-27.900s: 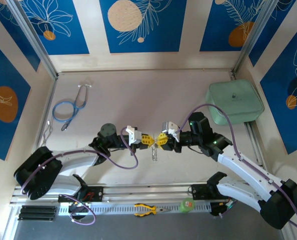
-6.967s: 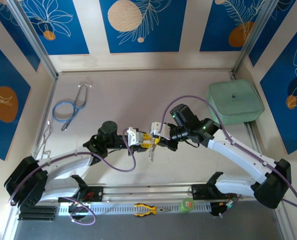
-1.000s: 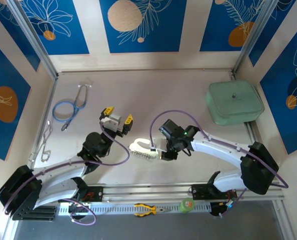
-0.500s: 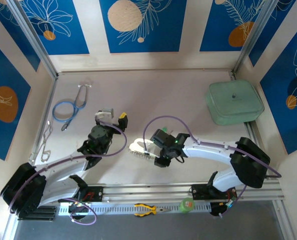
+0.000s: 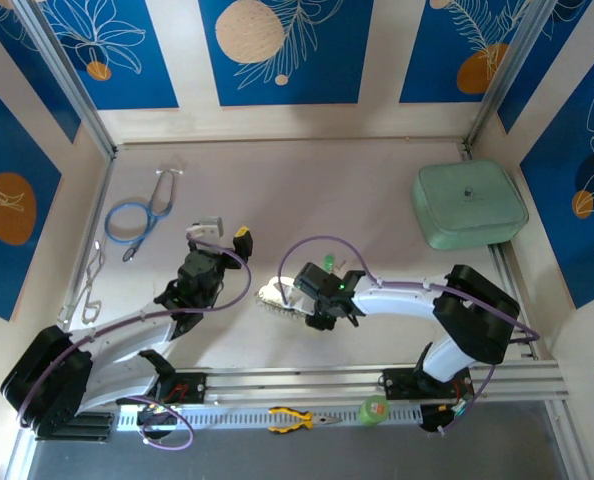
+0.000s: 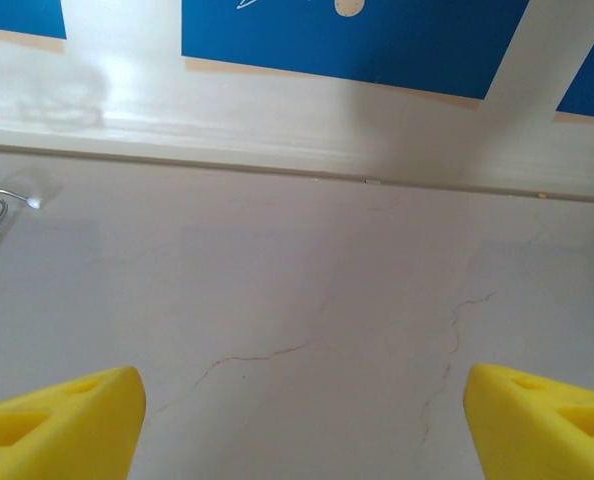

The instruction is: Put the keys on the keyring

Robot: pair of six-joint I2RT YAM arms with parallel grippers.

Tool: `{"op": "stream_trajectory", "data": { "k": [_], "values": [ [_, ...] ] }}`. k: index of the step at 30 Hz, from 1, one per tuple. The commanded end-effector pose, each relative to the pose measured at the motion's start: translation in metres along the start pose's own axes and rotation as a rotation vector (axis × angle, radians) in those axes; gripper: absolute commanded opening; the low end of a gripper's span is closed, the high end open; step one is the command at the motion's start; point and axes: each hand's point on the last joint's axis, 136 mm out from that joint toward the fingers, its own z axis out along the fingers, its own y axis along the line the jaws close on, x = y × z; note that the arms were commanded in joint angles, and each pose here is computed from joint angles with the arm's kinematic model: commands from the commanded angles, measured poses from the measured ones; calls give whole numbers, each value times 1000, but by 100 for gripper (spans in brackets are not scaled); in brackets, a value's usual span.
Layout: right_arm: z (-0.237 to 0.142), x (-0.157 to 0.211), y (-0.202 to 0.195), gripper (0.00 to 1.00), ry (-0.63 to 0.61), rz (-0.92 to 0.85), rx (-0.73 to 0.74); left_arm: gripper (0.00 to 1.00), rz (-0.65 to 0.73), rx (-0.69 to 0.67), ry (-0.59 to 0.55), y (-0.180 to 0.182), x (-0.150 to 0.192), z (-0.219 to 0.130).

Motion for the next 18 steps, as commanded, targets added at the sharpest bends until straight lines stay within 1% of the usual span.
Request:
{"op": "stream_trajectory", "data": {
  "k": [1, 3, 6, 10, 14, 18],
  "values": [
    [5, 9, -3, 14, 45, -24, 21, 82, -28, -20, -36, 5, -14, -2],
    [0, 8, -5, 6, 24, 1, 9, 82, -25, -19, -38, 5, -15, -2],
    [-9, 10, -9, 2, 5, 51, -23, 82, -22, -20, -43, 5, -18, -3],
    [-18, 11, -9, 1, -23, 122, -112, 82, -17, -20, -44, 6, -18, -3],
    [-26, 4, -7, 0, -65, 186, -206, 82, -14, -13, -47, 4, -20, -3],
    [-31, -3, -8, 0, -106, 233, -264, 81, -11, -13, -44, 5, -20, -2]
  ]
}}
